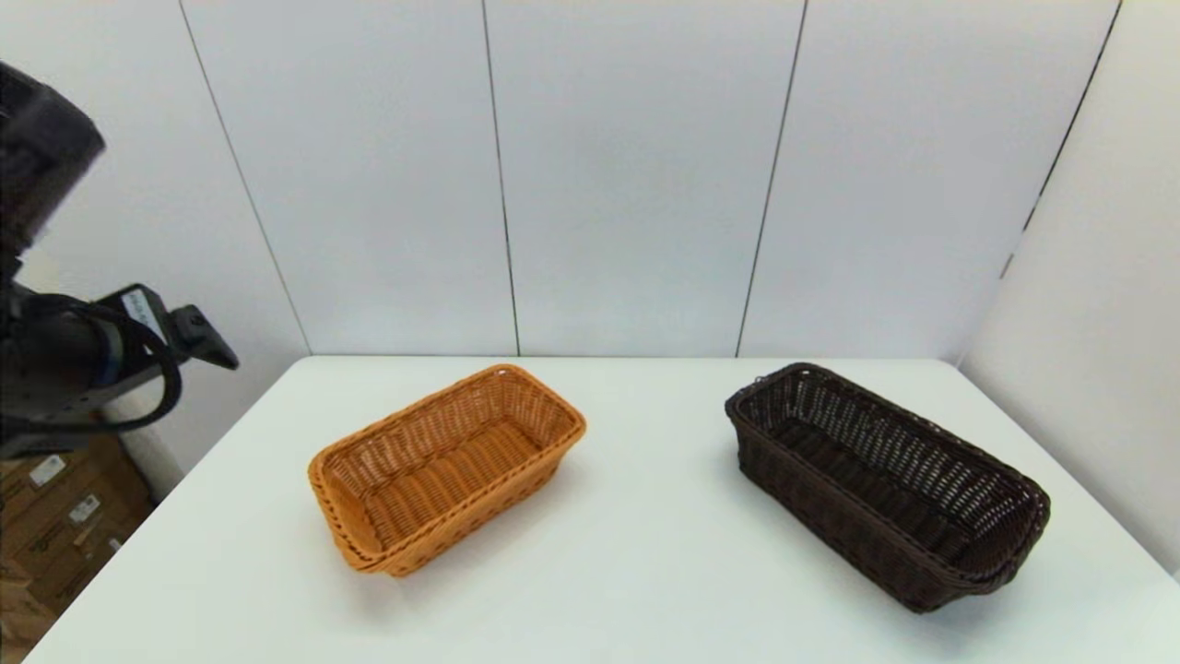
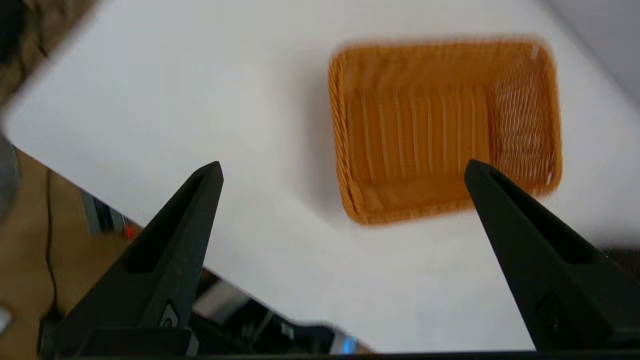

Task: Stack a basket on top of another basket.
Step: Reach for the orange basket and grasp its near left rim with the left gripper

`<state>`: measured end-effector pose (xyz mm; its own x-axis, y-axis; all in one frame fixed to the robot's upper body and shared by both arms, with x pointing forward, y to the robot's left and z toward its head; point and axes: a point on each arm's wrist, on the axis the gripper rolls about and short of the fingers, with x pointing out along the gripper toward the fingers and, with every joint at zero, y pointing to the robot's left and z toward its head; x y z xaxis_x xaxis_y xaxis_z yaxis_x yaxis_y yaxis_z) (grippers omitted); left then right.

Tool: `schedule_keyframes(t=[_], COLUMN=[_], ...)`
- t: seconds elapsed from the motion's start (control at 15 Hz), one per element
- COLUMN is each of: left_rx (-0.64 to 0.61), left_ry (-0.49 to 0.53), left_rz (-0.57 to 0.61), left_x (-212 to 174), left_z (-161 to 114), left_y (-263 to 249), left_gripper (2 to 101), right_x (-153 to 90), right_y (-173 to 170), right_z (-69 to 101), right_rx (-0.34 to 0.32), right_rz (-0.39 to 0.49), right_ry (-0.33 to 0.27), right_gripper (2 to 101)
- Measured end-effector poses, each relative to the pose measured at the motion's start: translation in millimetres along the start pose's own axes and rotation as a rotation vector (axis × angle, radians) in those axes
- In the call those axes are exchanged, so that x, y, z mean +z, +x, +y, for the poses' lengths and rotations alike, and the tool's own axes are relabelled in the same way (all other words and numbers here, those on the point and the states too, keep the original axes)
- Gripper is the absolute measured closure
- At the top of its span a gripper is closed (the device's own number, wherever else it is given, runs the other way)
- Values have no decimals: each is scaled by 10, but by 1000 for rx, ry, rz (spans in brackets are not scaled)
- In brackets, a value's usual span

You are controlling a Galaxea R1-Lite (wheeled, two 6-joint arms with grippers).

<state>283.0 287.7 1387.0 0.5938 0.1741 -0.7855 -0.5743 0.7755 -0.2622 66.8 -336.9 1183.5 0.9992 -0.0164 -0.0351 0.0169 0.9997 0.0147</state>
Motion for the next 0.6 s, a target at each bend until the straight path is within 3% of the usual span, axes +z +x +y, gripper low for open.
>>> schedule_keyframes(t=[0.33,0.6], left_rx=[38,45], left_ry=[-14,-22], left_rz=[331,526], left_x=[-156,-130], left_z=[-88,-88], left_y=[583,1001], left_gripper=[54,54], right_x=[0,0], right_y=[0,0], right_z=[0,0], right_rx=[0,0], right_rz=[0,0], right_ry=[0,-1], right_gripper=[50,50])
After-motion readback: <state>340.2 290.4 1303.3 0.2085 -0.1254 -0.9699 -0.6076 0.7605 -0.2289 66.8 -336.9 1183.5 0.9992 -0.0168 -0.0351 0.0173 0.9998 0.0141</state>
